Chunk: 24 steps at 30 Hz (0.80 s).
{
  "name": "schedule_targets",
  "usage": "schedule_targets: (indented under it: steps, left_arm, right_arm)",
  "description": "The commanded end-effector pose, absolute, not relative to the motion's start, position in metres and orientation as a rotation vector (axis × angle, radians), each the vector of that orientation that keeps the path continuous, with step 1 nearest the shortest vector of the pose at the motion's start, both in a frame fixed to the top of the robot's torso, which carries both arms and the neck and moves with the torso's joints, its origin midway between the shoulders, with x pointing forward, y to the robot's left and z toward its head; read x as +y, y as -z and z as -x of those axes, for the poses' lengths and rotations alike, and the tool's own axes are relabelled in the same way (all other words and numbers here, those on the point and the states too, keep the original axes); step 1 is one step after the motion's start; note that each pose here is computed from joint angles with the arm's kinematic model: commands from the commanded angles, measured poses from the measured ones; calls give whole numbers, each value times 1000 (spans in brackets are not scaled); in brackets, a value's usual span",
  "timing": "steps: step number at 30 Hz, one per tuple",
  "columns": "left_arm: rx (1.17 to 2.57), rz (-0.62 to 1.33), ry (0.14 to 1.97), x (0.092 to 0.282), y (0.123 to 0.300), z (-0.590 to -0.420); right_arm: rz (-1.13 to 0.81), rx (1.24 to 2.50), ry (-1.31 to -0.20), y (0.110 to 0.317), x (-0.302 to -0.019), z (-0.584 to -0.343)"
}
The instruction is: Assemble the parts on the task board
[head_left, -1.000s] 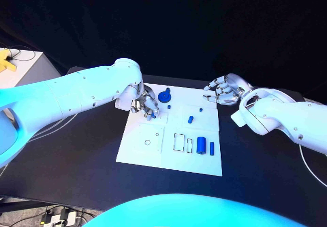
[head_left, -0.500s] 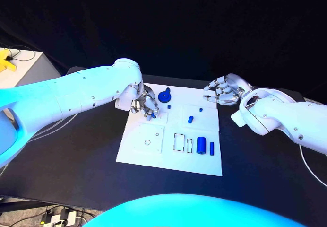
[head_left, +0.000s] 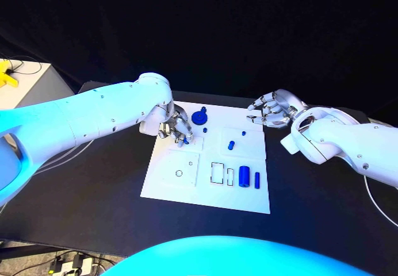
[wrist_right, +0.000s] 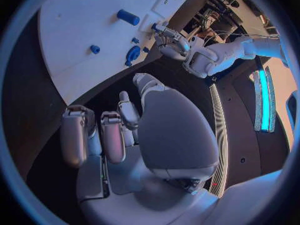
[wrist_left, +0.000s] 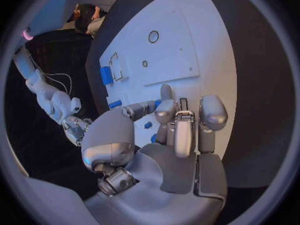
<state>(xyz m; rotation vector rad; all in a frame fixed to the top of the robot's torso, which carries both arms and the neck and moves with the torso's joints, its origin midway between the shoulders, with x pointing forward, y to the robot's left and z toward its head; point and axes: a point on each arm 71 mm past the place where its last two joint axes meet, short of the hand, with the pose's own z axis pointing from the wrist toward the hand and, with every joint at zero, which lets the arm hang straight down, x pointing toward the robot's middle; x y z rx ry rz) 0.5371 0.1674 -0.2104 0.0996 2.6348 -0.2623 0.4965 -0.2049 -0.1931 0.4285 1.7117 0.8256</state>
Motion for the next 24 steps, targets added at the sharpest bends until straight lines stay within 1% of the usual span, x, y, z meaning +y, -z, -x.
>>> schedule_targets:
  steps: [1, 9, 24]
  left_arm:
    - [2645, -115, 244, 165, 223, -533]
    - [2642, -107, 247, 163, 227, -532]
    - [2643, -101, 248, 162, 228, -532]
  right_arm:
    - [-407, 1720, -835, 193, -203, -495]
    - [-407, 1720, -835, 193, -204, -495]
    - [-408, 1719, -835, 193, -204, -495]
